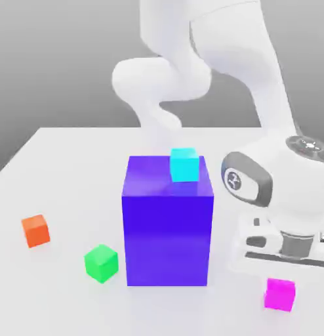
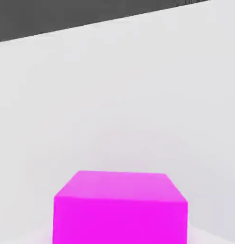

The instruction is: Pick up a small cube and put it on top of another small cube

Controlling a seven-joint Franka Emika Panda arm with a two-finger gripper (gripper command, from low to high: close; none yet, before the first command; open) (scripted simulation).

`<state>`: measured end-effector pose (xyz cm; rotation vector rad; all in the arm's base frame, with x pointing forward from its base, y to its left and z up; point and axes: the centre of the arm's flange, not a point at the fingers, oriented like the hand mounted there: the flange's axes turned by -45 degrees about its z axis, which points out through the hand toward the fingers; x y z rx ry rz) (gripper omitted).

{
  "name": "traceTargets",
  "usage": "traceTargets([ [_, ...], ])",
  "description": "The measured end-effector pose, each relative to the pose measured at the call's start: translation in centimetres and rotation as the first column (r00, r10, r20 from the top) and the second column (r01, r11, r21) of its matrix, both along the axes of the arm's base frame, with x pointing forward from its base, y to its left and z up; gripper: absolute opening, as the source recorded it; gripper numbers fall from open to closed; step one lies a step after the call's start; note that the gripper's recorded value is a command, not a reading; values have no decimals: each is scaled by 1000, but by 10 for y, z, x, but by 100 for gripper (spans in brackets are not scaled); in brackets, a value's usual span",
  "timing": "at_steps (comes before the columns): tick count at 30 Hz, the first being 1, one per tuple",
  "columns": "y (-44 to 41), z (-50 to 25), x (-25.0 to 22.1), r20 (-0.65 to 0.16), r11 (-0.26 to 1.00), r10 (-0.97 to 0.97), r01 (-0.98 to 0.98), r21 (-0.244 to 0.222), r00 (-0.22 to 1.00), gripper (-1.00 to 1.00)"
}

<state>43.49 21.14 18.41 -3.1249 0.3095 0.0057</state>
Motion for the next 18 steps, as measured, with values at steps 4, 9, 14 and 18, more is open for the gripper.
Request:
traceTargets([
  [4, -84, 3, 26, -28, 980, -199, 200, 4, 979, -100],
  [9, -209, 13, 41, -36, 861, -507, 507, 22, 861, -100],
  [14, -293, 35, 17, -41, 684, -727, 728, 51, 686, -100],
  [18, -315, 51, -15, -38, 568, -821, 821, 58, 570, -100],
])
